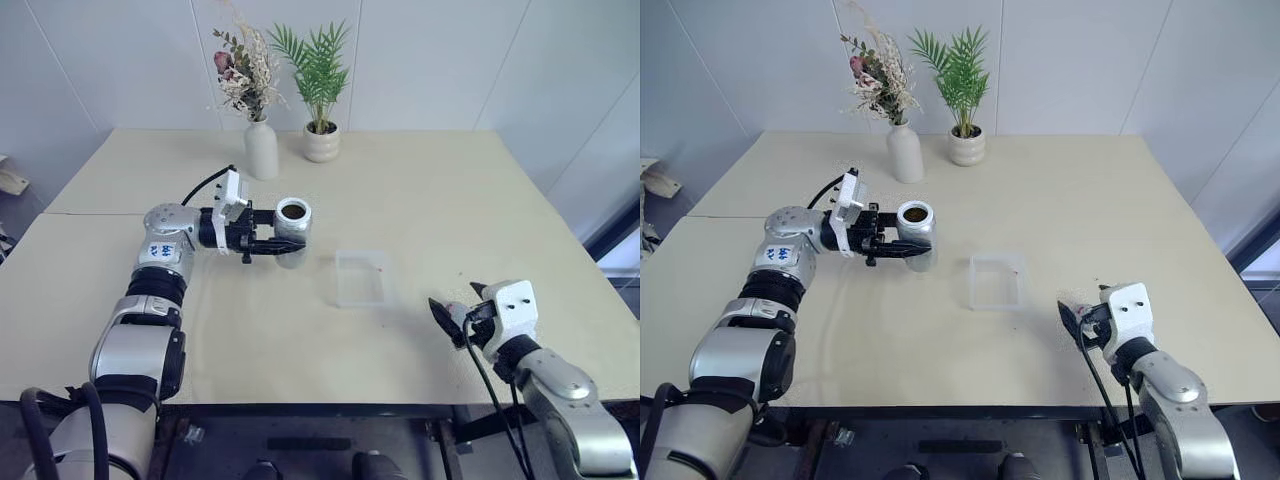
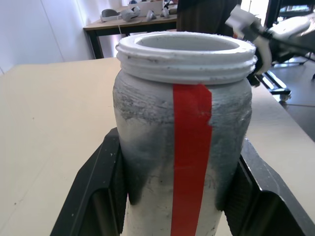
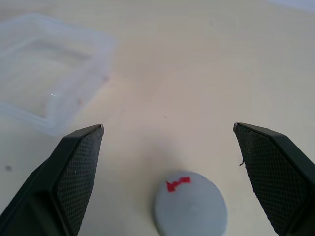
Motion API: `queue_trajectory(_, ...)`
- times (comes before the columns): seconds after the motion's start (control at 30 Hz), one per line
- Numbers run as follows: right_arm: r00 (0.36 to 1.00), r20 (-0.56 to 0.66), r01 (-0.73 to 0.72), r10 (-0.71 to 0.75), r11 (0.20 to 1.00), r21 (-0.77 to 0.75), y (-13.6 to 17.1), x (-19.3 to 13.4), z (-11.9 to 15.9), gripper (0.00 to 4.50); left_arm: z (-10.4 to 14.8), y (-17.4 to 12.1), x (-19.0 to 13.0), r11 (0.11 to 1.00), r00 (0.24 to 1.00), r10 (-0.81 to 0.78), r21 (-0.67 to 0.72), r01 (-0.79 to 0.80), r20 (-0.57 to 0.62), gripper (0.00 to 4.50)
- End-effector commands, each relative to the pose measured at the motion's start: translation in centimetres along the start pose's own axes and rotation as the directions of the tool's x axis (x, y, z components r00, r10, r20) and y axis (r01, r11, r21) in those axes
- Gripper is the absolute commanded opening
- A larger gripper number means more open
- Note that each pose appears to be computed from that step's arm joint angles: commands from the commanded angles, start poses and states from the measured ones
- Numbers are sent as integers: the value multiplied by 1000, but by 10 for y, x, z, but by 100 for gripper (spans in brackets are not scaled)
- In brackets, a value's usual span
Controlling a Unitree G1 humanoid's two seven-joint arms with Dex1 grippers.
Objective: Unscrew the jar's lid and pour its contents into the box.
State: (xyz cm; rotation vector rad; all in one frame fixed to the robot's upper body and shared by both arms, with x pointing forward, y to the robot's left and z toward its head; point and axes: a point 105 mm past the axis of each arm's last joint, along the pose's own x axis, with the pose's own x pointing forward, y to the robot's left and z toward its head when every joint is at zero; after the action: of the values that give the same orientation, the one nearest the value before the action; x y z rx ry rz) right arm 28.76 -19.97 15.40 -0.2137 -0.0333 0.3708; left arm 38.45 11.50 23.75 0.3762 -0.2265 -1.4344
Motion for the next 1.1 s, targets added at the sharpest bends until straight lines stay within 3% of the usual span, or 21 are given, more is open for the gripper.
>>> queue_trajectory(0.03, 966, 138, -213, 218, 976, -49, 23, -21, 43, 446, 17, 13, 11, 988, 999, 36, 149, -30, -31, 206)
queue_trajectory(0.13, 928, 159, -331, 336, 942, -55, 33, -36, 52, 446, 19, 18, 22, 974, 995, 66, 221, -49, -70, 206)
queue_trajectory(0.27, 935, 145, -314, 324, 945, -85, 15, -40, 52, 446, 23, 23, 42, 941, 988, 93, 335, -48, -121, 206)
queue_trajectory(0.53, 939, 131, -307, 319, 946, -106, 9, -47, 57, 446, 13, 24, 77, 826, 944, 144, 562, 52, -298, 206)
queue_trajectory(0.63, 945, 136, -286, 299, 952, -107, 12, -48, 58, 446, 7, 26, 88, 694, 894, 203, 703, 156, -399, 206)
queue_trajectory(0.73, 950, 134, -269, 281, 958, -103, 13, -50, 58, 446, 10, 30, 98, 570, 874, 262, 796, 203, -409, 206)
queue_trajectory(0.9, 958, 121, -250, 262, 963, -100, 14, -53, 58, 446, 21, 37, 113, 241, 859, 352, 923, 300, -371, 206)
queue_trajectory(1.1, 961, 109, -242, 253, 964, -109, 8, -52, 61, 446, 31, 27, 131, -153, 910, 279, 921, 359, -308, 206)
